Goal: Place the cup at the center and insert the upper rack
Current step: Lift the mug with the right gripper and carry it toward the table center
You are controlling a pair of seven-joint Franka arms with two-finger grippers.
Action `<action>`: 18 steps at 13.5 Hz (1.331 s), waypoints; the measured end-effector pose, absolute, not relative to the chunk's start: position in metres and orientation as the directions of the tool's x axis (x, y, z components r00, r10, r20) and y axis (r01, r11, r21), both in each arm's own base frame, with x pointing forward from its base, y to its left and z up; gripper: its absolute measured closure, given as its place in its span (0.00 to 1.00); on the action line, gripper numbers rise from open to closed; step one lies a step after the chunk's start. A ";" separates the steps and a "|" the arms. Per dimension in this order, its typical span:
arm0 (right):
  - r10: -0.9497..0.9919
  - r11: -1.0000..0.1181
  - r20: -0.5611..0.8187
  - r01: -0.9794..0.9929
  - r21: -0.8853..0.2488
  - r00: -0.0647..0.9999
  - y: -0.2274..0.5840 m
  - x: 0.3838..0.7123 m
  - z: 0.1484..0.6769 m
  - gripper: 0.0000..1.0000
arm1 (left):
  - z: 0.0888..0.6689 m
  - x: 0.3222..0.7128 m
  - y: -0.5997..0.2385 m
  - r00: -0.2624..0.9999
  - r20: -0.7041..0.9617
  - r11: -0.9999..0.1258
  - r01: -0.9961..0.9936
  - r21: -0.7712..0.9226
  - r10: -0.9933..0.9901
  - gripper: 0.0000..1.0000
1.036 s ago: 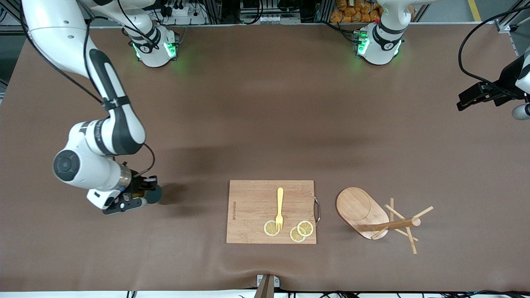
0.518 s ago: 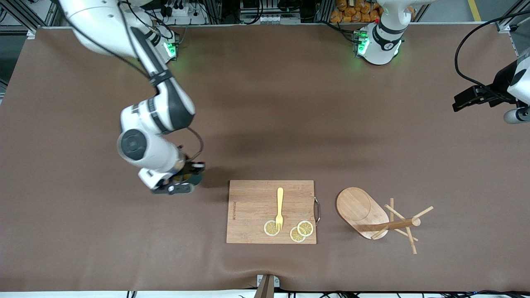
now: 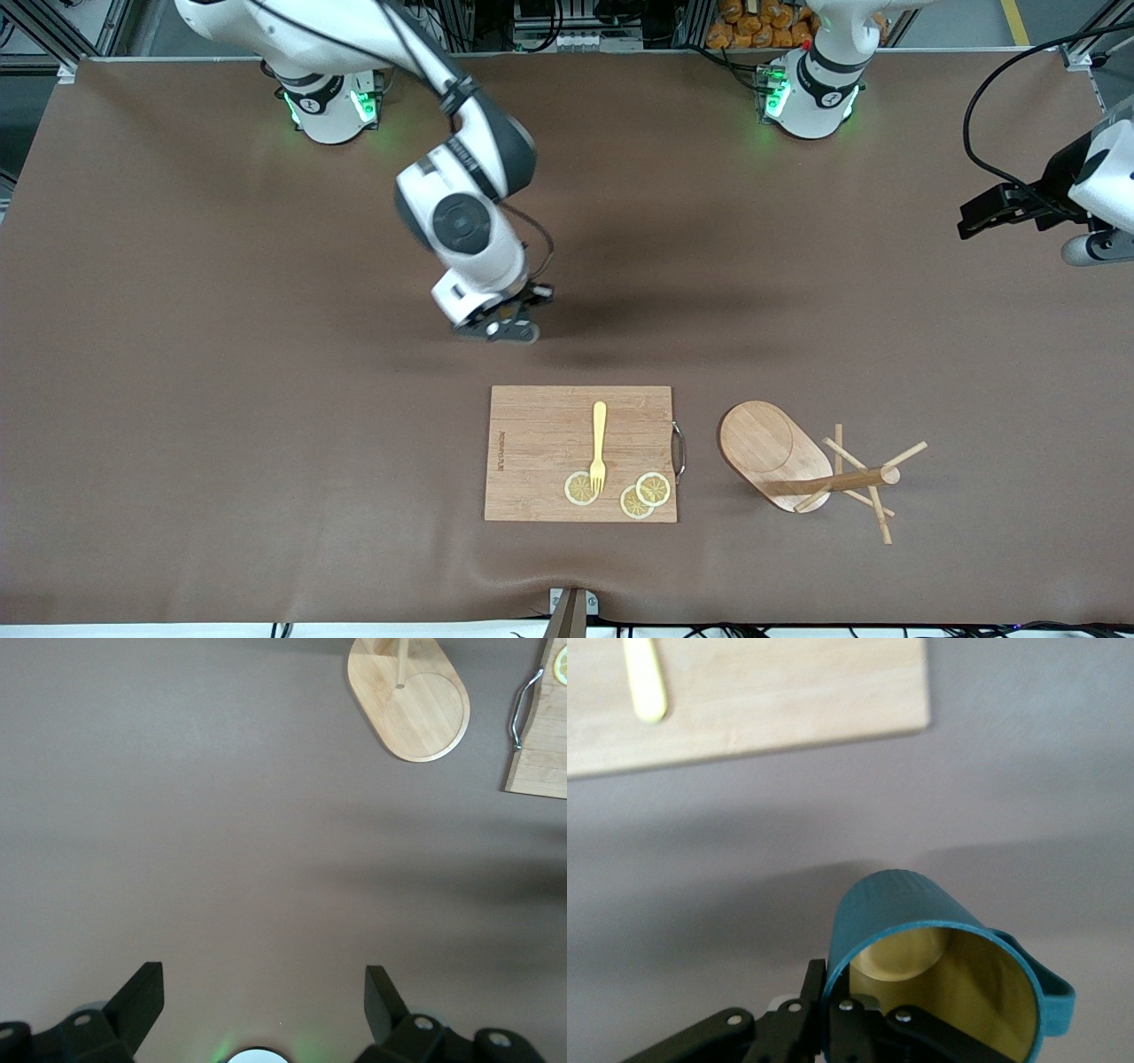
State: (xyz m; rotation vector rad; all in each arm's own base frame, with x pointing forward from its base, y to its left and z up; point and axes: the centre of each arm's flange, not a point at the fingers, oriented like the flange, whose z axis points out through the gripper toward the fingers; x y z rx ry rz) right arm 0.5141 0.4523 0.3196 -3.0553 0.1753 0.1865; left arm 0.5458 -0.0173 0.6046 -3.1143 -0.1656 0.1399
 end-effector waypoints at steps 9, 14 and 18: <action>-0.022 -0.998 -0.124 -0.029 -0.058 0.992 0.559 0.398 0.304 0.96 | 0.604 0.546 0.006 0.990 -0.092 -0.994 0.107 -0.021 0.108 0.00; -0.119 -0.990 -0.111 -0.127 -0.060 0.987 0.587 0.367 0.258 0.96 | 0.600 0.547 0.006 0.989 -0.098 -0.994 0.106 -0.021 0.107 0.00; -0.163 -0.984 -0.114 -0.170 -0.053 0.980 0.588 0.366 0.255 0.96 | 0.600 0.547 0.006 0.990 -0.100 -0.995 0.102 -0.021 0.104 0.00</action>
